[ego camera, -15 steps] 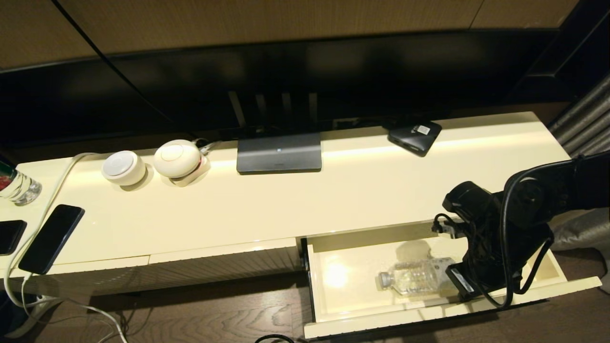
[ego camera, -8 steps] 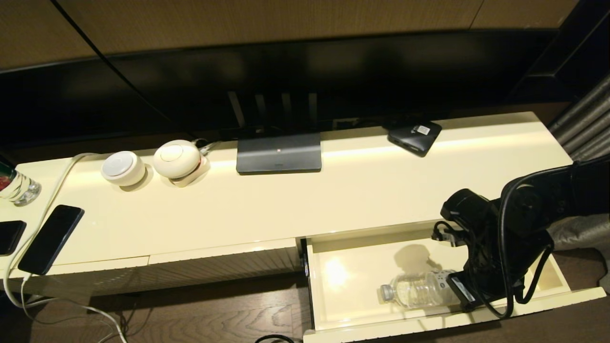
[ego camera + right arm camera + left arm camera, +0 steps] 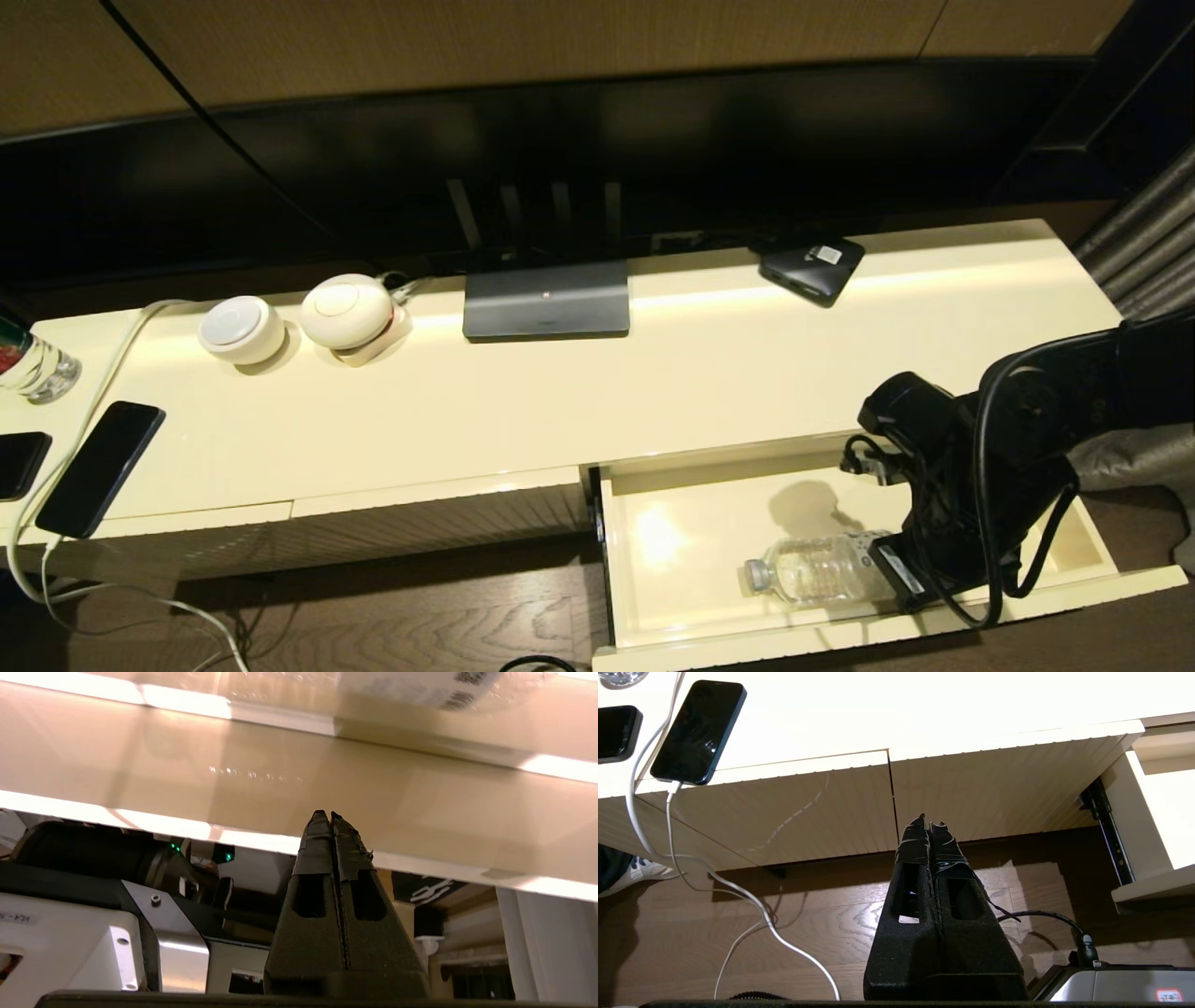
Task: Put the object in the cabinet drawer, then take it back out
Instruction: Open the drawer
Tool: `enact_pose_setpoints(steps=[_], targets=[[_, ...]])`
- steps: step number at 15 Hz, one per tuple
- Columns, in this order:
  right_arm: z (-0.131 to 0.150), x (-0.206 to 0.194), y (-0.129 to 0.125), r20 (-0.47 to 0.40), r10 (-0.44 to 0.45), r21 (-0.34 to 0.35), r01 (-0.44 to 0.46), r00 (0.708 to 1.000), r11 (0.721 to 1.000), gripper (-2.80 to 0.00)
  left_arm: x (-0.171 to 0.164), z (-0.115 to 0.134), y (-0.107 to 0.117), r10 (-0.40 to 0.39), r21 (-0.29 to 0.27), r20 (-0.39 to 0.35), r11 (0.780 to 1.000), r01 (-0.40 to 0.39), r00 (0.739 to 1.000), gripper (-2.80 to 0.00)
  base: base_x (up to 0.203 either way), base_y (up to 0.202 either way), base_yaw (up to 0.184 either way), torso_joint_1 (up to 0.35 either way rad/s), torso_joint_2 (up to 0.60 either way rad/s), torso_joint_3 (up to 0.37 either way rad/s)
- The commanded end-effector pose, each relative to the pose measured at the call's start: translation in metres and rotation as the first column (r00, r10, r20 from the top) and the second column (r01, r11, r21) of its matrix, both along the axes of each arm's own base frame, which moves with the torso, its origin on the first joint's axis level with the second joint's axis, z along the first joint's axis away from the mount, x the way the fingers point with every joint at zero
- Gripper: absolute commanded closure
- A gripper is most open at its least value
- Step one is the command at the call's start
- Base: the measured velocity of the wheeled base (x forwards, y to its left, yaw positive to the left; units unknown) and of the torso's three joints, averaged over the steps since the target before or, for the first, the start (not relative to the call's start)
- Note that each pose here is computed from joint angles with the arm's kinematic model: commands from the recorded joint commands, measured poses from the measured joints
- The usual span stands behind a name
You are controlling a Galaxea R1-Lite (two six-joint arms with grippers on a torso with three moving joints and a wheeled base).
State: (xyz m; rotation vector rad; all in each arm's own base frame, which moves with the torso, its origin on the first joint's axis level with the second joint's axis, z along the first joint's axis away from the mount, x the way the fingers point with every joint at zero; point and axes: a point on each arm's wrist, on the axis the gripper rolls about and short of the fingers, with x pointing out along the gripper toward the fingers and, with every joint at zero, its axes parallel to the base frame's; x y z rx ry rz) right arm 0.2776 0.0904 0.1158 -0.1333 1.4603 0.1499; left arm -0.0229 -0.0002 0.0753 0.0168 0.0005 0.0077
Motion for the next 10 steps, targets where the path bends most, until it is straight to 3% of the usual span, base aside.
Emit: enact_pose_setpoints(steps=[1, 8, 9, 10], targets=[[0.004, 0.005, -0.003, 0.063, -0.014, -0.019, 0.016, 0.998, 1.000, 0.00, 0.000, -0.001, 0.000, 0.000, 0.000, -0.004, 1.000, 0.000, 1.000, 0.00, 0.000, 0.000, 0.000, 0.000, 0.00, 0.000], [0.015, 0.016, -0.009, 0.230, -0.009, -0.053, 0.021, 0.973, 0.998, 0.00, 0.000, -0.001, 0.000, 0.000, 0.000, -0.004, 1.000, 0.000, 1.000, 0.00, 0.000, 0.000, 0.000, 0.000, 0.00, 0.000], [0.017, 0.016, -0.011, 0.243, 0.002, -0.059, 0.013, 0.970, 0.998, 0.00, 0.000, -0.001, 0.000, 0.000, 0.000, -0.004, 1.000, 0.000, 1.000, 0.00, 0.000, 0.000, 0.000, 0.000, 0.00, 0.000], [0.022, 0.016, -0.017, 0.267, 0.071, -0.088, -0.049, 0.961, 0.995, 0.00, 0.000, -0.001, 0.000, 0.001, 0.000, -0.004, 1.000, -0.001, 1.000, 0.00, 0.000, 0.000, 0.000, 0.000, 0.00, 0.000]])
